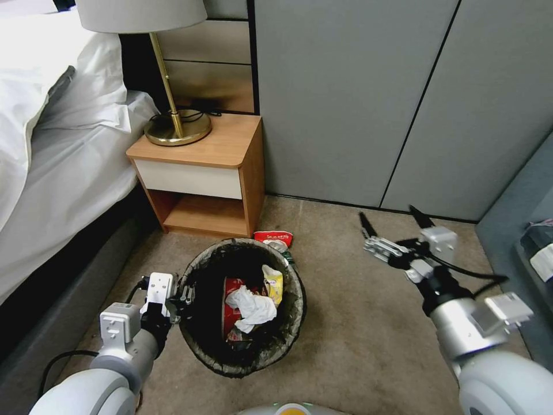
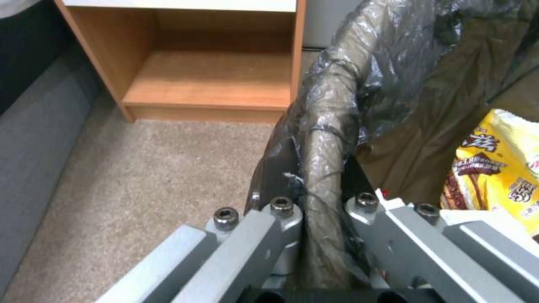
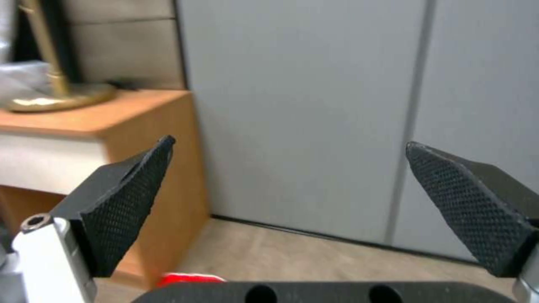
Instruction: Pick up the trash bin, then pick up the garbage from the floor and place it into the trash bin.
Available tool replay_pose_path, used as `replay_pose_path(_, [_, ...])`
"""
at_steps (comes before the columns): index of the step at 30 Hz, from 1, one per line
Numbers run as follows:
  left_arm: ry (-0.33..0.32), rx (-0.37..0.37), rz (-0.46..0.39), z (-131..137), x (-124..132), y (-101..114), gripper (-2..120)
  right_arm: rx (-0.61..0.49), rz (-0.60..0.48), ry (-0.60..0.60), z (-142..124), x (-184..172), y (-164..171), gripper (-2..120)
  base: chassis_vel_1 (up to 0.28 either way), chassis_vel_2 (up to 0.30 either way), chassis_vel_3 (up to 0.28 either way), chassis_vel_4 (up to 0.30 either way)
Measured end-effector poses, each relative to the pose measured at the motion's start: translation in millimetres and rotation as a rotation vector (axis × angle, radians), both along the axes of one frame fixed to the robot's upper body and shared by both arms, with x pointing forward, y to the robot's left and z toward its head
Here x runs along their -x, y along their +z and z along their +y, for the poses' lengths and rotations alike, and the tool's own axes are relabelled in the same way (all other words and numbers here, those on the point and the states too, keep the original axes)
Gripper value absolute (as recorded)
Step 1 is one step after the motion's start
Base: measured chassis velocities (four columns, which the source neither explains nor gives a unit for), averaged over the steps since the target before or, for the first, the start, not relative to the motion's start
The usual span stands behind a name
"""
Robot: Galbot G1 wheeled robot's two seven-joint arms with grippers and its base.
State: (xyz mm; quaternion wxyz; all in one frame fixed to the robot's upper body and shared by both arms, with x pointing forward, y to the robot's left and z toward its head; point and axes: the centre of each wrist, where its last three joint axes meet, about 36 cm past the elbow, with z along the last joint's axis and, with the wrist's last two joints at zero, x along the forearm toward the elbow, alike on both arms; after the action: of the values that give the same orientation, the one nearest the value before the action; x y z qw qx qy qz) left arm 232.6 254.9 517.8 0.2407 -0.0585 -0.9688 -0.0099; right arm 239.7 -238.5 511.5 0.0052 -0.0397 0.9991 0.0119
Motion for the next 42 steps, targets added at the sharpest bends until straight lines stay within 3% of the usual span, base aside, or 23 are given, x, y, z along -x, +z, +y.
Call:
replay_pose_path(9, [0.016,0.02,0.007,-1.3,1.9,-1.6,1,0.072,0.046,-0.076,-14.5,8.6,-45.7,100,0.0,0.0,0.0,0.0])
replay_pose_path(42, [0.031,0.014,0.033,-2.0,7.4,-5.4,1,0.084,0.075,-0.118,-30.5,9.1,-68.6,100,0.0,0.0,0.0,0.0])
